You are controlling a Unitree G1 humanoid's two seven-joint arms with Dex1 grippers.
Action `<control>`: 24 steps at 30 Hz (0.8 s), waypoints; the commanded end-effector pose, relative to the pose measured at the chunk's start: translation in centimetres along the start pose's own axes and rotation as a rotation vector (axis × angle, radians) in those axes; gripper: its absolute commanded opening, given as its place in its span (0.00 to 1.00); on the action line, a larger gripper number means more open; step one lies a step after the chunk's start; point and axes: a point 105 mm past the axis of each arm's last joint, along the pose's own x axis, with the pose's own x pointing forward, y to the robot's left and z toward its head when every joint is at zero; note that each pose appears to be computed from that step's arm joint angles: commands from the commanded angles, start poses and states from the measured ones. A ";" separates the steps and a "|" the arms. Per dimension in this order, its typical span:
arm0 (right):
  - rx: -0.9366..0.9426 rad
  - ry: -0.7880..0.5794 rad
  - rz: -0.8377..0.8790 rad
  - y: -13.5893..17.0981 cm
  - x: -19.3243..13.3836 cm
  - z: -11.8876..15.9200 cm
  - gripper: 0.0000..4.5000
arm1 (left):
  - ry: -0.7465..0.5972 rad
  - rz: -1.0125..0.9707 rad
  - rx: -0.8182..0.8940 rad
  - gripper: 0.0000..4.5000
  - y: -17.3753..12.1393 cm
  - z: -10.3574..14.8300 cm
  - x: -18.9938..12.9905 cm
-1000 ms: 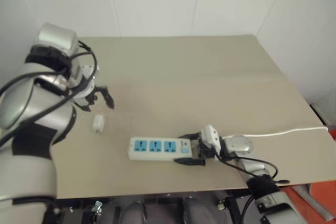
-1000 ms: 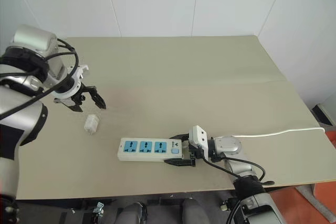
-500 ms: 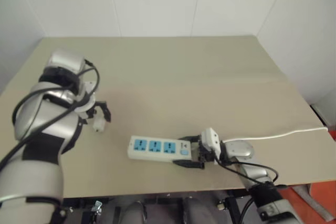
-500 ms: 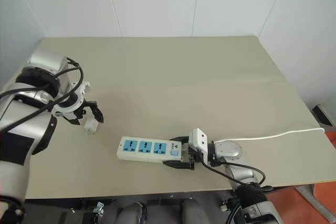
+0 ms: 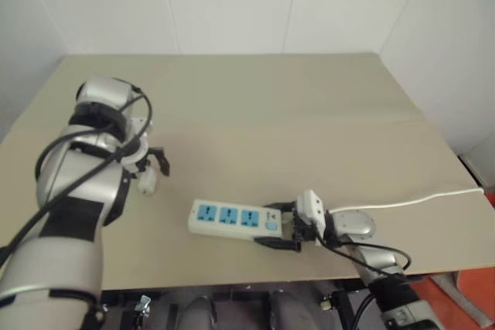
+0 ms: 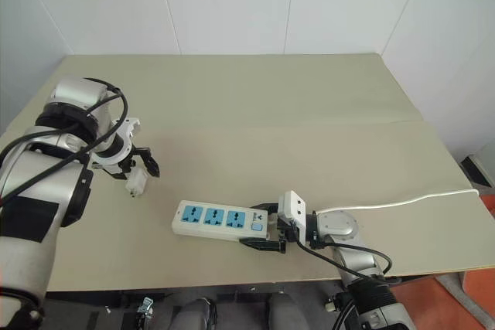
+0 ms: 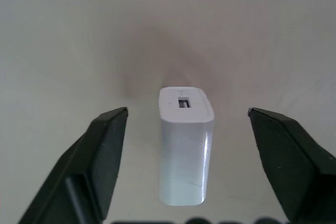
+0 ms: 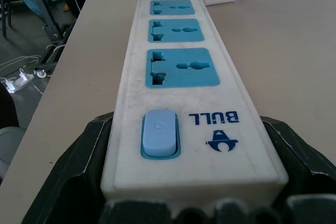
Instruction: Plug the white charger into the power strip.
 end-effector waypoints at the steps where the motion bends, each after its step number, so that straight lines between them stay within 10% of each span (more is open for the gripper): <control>1: 0.011 -0.016 0.005 0.2 0.3 0.2 0.77 | -0.005 -0.005 -0.001 0.66 0.1 0.1 -0.2; 7: 0.021 -0.023 -0.006 0.2 0.3 0.2 0.77 | 0.001 0.000 -0.004 0.24 0.3 -0.1 -0.1; 15: 0.036 -0.023 -0.008 0.4 0.2 0.3 0.77 | -0.102 -0.056 0.061 0.22 -0.8 1.6 -1.2; 24: 0.039 -0.028 0.000 0.3 0.6 0.3 0.77 | -1.000 -0.248 0.299 0.22 -3.9 10.6 -11.5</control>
